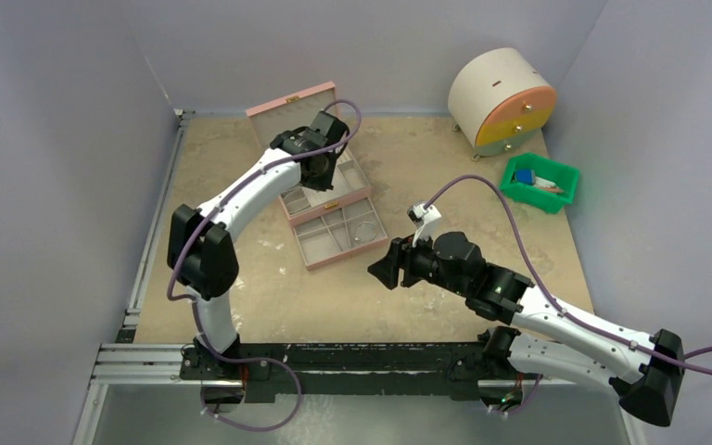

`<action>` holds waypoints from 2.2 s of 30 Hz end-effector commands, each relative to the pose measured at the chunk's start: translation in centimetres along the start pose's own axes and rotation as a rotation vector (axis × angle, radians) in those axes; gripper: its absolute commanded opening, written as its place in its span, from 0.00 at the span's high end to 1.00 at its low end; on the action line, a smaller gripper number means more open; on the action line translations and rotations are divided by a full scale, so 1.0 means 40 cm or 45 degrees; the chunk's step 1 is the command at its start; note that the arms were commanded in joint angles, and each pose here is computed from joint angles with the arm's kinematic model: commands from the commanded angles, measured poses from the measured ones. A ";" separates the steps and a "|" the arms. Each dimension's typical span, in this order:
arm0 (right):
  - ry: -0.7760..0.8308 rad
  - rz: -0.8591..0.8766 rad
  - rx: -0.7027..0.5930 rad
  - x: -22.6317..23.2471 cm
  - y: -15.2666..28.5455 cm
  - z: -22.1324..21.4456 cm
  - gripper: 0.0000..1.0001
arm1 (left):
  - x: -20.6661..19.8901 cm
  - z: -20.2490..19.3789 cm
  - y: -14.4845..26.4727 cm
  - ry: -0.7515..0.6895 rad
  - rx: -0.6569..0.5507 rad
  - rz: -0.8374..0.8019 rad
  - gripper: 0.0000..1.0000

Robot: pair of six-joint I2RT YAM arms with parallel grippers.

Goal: Organize the mixed jewelry

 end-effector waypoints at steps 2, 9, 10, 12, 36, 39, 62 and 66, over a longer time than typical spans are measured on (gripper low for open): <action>0.002 0.022 -0.034 0.011 0.007 0.019 0.38 | 0.025 0.031 -0.042 0.013 -0.011 0.081 1.00; 0.020 0.019 -0.038 0.013 0.007 0.028 0.38 | 0.030 0.035 -0.092 0.027 -0.011 0.125 1.00; 0.022 0.019 -0.038 0.014 0.006 0.030 0.38 | 0.034 0.035 -0.099 0.033 -0.006 0.127 1.00; 0.027 0.022 -0.034 0.016 0.002 0.032 0.38 | 0.044 0.036 -0.112 0.060 -0.002 0.132 1.00; 0.021 0.036 -0.024 0.018 -0.009 0.023 0.37 | 0.042 0.029 -0.168 0.160 -0.006 0.010 1.00; 0.020 0.034 -0.026 0.017 -0.010 0.022 0.37 | 0.041 0.026 -0.171 0.159 0.001 0.007 1.00; 0.017 0.038 -0.026 0.018 -0.015 0.022 0.37 | 0.038 -0.001 -0.184 0.133 0.058 -0.004 1.00; 0.016 0.041 -0.024 0.019 -0.016 0.022 0.37 | 0.036 -0.003 -0.187 0.134 0.064 -0.011 1.00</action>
Point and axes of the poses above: each gripper's point midway between its finger pads, its own y axis back along the fingers, its own x axis along the line the jaws close on, z = x × y, the point moved 4 cm from there along y, back along the fingers, and after that the axes turned 7 degrees about y, right-handed, at the moved point
